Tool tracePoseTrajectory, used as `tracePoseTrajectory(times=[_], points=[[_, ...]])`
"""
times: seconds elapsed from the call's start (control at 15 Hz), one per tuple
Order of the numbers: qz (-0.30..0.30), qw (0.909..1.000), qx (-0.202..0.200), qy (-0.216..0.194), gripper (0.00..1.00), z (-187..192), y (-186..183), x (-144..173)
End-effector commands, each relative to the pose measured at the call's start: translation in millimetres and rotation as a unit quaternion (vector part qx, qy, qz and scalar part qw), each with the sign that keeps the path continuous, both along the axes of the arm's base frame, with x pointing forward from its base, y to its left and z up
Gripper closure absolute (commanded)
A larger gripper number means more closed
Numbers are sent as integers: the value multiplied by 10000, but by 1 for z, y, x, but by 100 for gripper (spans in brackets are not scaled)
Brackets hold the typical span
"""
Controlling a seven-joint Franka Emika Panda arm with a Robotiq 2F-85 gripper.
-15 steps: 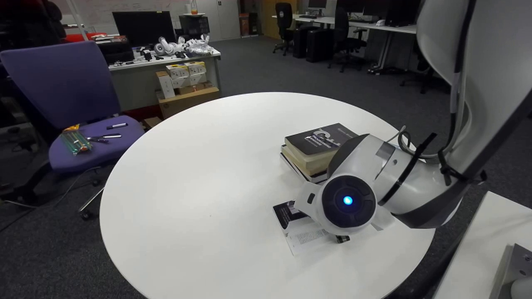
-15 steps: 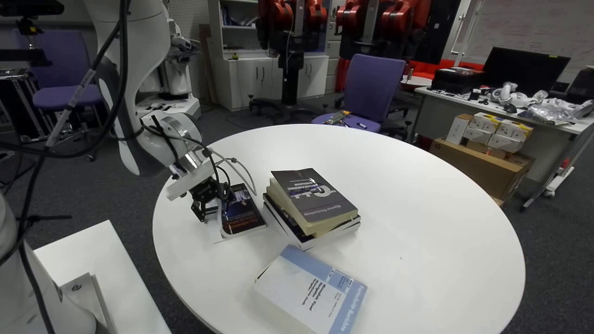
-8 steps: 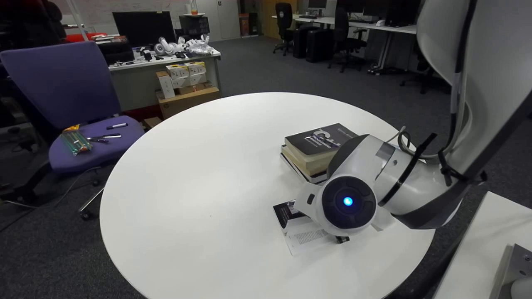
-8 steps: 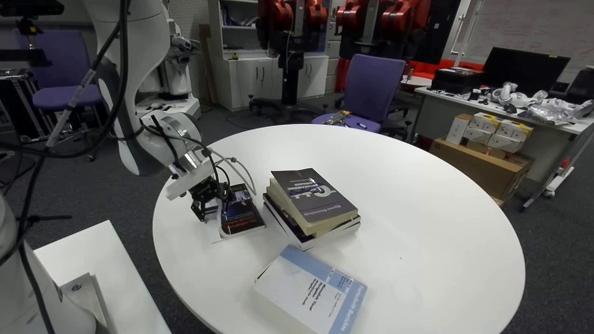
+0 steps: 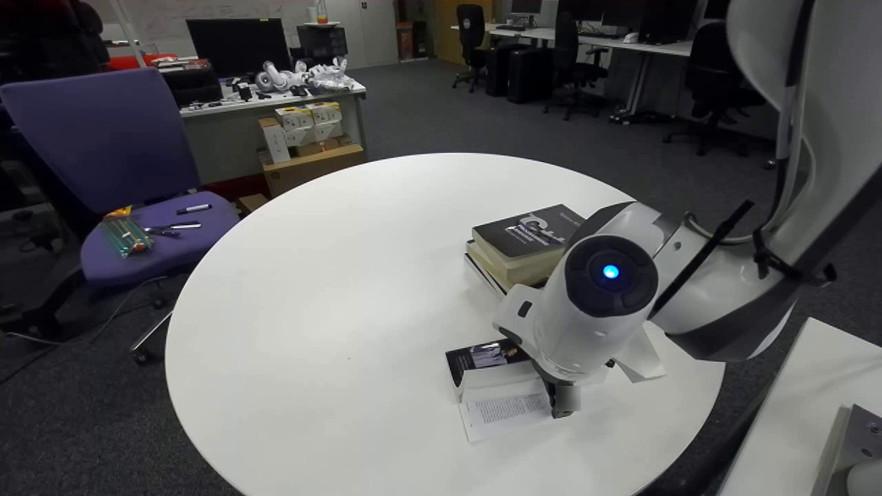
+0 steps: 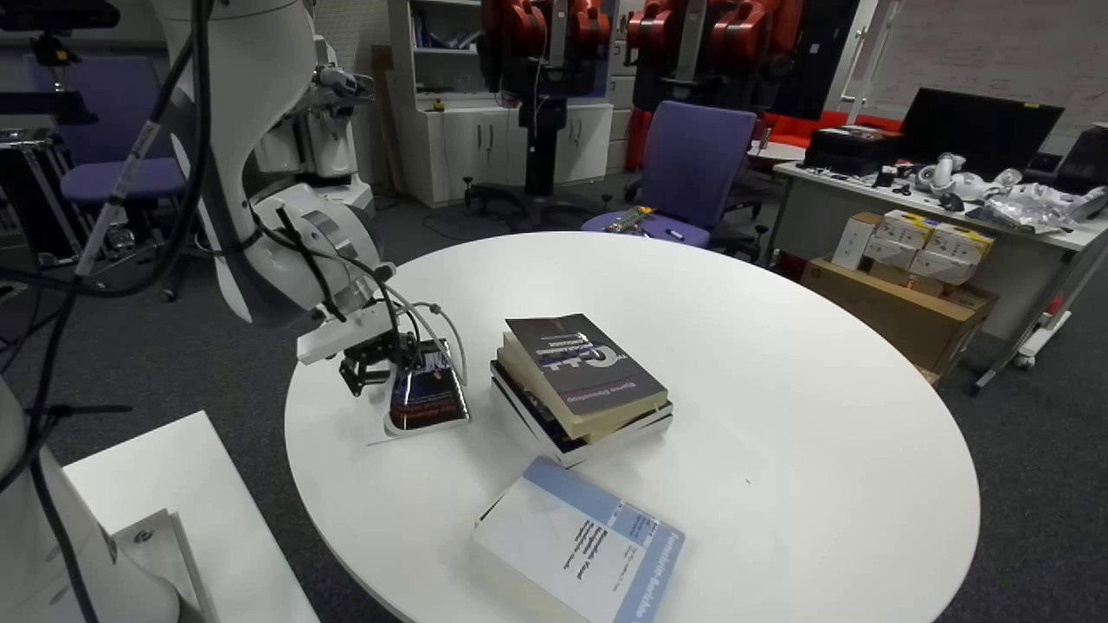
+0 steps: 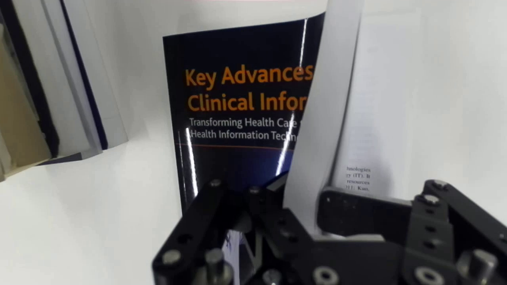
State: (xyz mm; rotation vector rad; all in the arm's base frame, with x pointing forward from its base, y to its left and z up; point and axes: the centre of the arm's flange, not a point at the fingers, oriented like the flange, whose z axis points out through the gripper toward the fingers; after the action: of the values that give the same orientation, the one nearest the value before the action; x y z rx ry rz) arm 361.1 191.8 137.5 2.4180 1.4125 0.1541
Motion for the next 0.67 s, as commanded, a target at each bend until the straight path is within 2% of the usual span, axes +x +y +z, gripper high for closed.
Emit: tracePoseTrajectory(times=[0.0, 0.2, 0.6], points=[[-175, 9984, 526, 51, 100, 44, -10, -6], [-412, 9959, 811, -1, 100, 69, -17, 2], [-811, 9901, 1129, -198, 100, 108, -30, 18]])
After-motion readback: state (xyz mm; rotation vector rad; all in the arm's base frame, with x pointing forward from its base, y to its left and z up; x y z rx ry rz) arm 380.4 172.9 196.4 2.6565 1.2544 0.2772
